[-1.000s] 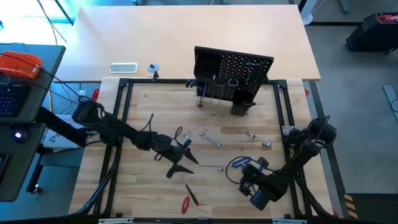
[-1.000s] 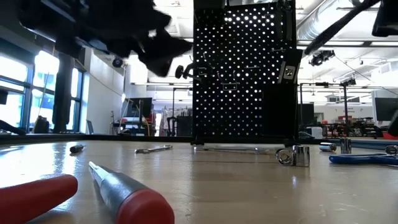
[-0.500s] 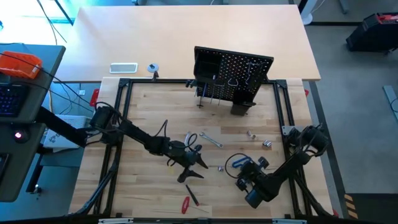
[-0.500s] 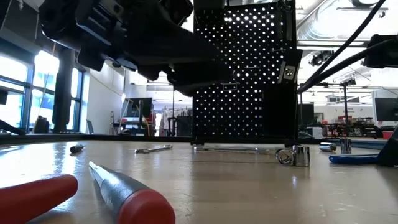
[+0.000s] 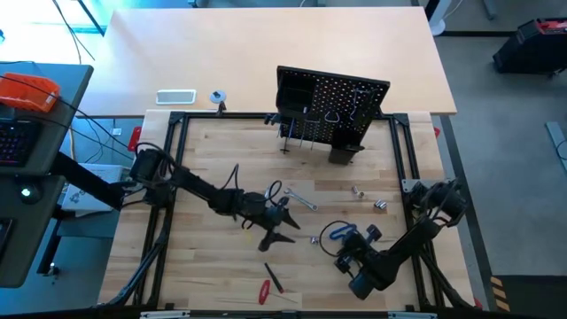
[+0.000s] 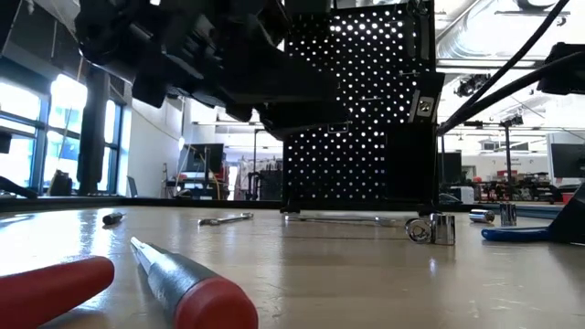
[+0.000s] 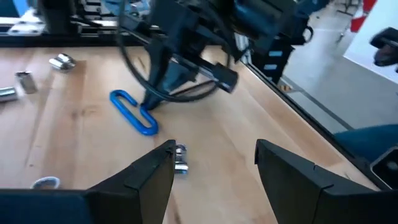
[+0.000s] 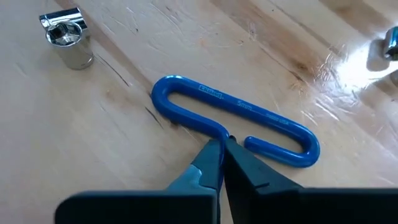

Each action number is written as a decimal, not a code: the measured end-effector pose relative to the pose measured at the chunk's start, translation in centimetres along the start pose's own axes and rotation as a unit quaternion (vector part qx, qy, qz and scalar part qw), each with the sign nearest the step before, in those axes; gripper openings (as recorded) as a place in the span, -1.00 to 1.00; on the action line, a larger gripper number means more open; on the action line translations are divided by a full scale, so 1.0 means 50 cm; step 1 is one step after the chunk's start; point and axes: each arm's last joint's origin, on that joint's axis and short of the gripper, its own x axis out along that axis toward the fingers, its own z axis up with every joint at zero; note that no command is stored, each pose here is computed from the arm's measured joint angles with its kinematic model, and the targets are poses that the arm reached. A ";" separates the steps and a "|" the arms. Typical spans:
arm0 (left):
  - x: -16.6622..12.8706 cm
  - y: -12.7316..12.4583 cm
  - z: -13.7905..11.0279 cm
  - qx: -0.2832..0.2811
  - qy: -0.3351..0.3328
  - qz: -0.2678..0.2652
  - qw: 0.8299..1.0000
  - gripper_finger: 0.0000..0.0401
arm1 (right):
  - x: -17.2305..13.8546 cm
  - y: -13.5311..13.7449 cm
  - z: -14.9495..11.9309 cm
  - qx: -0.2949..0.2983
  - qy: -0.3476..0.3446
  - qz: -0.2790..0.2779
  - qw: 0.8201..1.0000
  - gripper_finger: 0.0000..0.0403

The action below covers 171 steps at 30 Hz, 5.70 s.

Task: Hang tools onto peg board
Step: Hang the silver socket onto the pegboard

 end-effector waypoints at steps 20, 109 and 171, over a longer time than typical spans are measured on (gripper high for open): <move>0.020 0.052 -0.030 -0.068 -0.008 -0.046 0.997 0.08 | -0.022 0.028 0.048 -0.033 -0.044 0.005 0.998 -1.00; -0.101 0.033 0.277 0.203 0.149 0.143 0.957 -0.65 | -0.045 0.047 0.027 -0.023 -0.066 0.065 0.995 -0.16; -0.422 0.265 0.617 0.209 -0.038 0.363 0.907 -0.65 | -0.044 0.052 0.038 -0.008 -0.130 0.073 0.989 -0.16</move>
